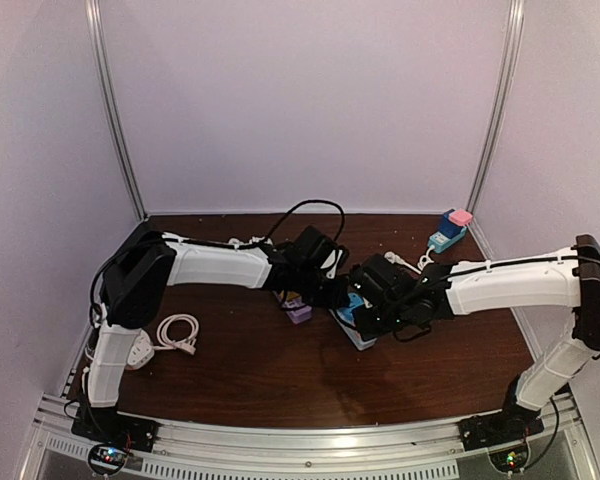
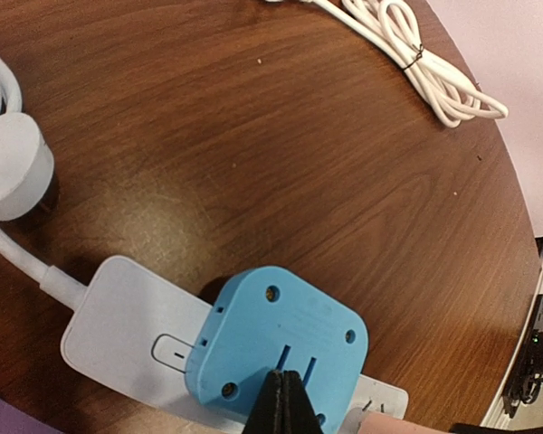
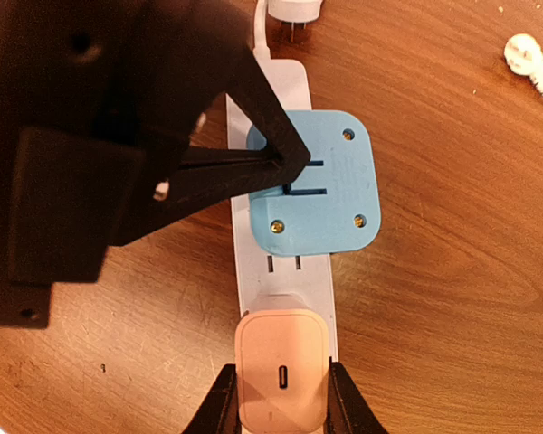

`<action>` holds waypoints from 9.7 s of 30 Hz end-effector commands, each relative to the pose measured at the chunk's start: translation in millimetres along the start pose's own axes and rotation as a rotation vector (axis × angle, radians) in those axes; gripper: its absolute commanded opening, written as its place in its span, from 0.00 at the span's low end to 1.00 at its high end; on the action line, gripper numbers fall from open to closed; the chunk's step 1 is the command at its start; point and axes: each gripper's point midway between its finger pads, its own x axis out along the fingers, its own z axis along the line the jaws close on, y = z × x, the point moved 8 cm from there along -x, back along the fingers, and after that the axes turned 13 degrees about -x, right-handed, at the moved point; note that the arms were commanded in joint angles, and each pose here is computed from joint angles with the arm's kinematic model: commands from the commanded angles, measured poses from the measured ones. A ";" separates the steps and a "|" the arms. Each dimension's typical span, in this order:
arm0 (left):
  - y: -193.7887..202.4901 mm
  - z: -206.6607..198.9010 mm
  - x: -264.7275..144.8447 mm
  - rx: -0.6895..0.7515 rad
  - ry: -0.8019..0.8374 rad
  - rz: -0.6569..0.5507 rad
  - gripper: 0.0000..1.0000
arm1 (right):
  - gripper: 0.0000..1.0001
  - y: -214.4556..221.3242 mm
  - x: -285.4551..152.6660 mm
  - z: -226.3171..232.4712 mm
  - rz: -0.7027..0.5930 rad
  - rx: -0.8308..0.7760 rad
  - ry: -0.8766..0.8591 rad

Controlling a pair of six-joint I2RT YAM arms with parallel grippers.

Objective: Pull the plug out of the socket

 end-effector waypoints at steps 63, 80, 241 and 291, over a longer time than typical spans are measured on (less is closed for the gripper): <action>-7.8 -24.2 -62.8 0.069 -0.237 0.025 0.00 | 0.68 57.8 -4.6 -155.3 -0.211 0.566 -0.218; -1.9 -20.2 -64.1 0.044 -0.228 0.007 0.00 | 0.68 -7.4 39.9 -98.6 -0.257 0.510 -0.586; -23.7 9.3 -145.2 0.038 -0.267 -0.153 0.00 | 0.18 -11.6 51.0 -130.3 0.042 0.246 0.277; -76.3 59.7 -94.7 0.526 -0.307 0.140 0.93 | 0.97 -34.9 4.5 -98.2 -0.185 0.297 -0.109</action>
